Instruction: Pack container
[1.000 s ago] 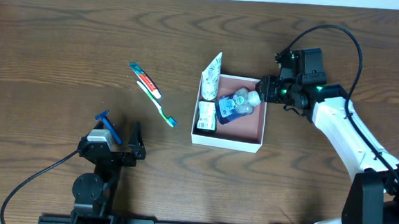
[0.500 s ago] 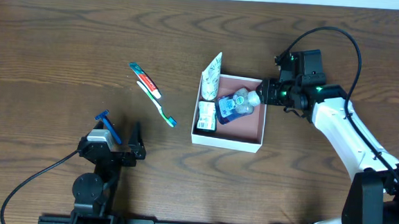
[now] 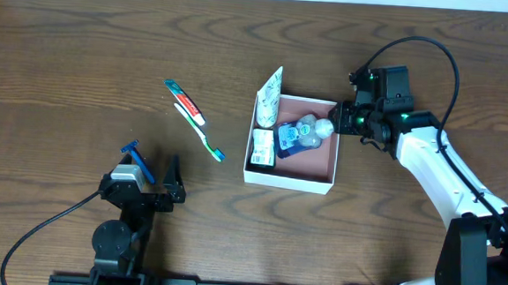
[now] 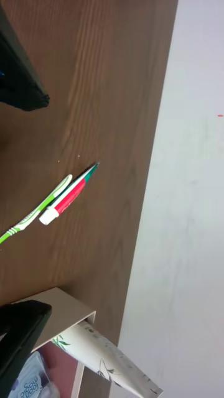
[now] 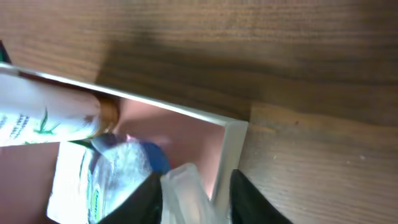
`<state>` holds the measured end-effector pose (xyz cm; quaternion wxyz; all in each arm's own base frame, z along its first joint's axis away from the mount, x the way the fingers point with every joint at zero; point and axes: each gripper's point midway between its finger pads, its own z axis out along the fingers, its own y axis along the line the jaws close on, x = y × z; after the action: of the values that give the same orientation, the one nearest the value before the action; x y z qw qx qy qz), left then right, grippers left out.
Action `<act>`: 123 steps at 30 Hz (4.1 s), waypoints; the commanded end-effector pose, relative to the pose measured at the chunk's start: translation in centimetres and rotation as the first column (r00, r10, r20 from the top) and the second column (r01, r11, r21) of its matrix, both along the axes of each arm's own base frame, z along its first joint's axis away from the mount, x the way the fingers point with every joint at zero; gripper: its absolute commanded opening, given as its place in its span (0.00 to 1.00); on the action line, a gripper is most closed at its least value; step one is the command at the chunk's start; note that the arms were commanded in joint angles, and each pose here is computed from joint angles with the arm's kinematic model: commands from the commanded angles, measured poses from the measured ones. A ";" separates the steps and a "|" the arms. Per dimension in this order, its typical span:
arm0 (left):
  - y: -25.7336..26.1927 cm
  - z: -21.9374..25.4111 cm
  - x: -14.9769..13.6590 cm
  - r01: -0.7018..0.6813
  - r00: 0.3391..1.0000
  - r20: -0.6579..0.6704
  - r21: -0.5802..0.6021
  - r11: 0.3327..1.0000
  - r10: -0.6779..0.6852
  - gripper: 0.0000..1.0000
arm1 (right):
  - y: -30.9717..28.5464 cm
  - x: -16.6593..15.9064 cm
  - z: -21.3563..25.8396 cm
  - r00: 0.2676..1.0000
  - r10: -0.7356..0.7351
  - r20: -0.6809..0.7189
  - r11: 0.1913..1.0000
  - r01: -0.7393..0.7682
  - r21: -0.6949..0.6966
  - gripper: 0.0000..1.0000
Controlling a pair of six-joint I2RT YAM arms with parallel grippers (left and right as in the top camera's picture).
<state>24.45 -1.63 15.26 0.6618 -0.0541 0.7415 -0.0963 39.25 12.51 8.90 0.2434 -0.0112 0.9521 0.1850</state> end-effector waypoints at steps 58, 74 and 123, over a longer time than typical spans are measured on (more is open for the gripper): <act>-0.2 -1.6 -0.1 0.016 0.999 -0.050 0.018 1.000 -0.015 0.98 | 1.2 1.0 10.0 0.936 -0.130 0.326 0.933 0.227 -0.280 0.39; -0.2 -1.6 -0.1 0.016 0.999 -0.050 0.018 1.000 -0.015 0.98 | -1.6 0.8 5.3 0.974 -0.221 0.049 0.970 0.225 -0.096 0.48; -0.2 -1.6 -0.1 0.016 0.999 -0.050 0.018 1.000 -0.015 0.98 | -0.4 0.4 0.3 0.971 -0.216 -0.106 0.975 0.208 -0.081 0.03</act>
<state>24.45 -1.63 15.26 0.6618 -0.0541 0.7415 -0.0963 39.37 11.62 8.83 0.2093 0.0907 0.9677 0.1071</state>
